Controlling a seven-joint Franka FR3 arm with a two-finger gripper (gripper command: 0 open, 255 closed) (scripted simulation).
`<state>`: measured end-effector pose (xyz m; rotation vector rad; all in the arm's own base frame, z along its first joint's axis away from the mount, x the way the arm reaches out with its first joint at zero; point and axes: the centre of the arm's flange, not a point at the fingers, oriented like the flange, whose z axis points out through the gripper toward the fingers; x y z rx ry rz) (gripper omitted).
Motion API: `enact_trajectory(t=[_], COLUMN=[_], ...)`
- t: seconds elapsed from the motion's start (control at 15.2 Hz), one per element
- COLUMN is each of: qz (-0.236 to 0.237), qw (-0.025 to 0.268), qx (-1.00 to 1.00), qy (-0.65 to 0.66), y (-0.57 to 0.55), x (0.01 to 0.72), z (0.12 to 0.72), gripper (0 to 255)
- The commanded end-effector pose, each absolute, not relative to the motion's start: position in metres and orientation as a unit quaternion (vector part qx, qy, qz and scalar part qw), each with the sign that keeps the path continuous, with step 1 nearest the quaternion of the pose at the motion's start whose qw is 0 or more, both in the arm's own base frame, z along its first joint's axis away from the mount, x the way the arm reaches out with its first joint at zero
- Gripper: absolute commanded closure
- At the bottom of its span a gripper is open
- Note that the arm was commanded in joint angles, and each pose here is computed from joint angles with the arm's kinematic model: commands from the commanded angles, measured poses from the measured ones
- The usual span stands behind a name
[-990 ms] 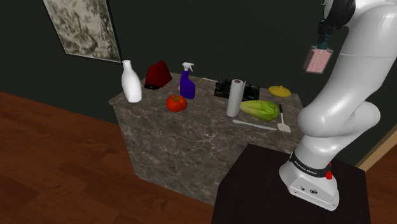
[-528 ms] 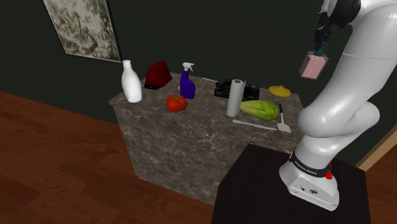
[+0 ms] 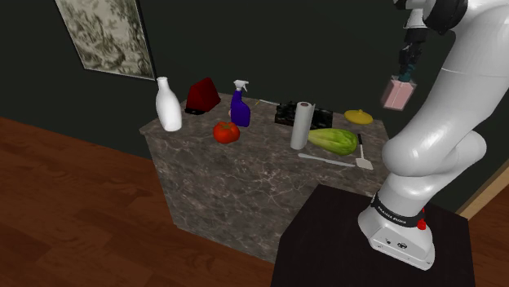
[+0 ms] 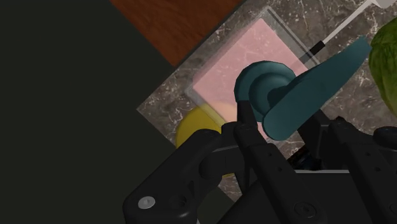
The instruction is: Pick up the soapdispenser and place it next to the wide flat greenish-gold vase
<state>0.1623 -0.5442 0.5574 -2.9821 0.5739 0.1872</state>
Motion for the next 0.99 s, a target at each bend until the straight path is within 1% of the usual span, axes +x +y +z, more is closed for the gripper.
enact_trajectory(t=[0.0,0.92], qz=[0.061,0.061], qw=[0.049,0.049], qx=[-0.979,-0.979], qy=[0.188,0.188], y=[-0.544,-0.544], x=[0.162,0.162], z=[0.547,0.473], gripper=[255,255])
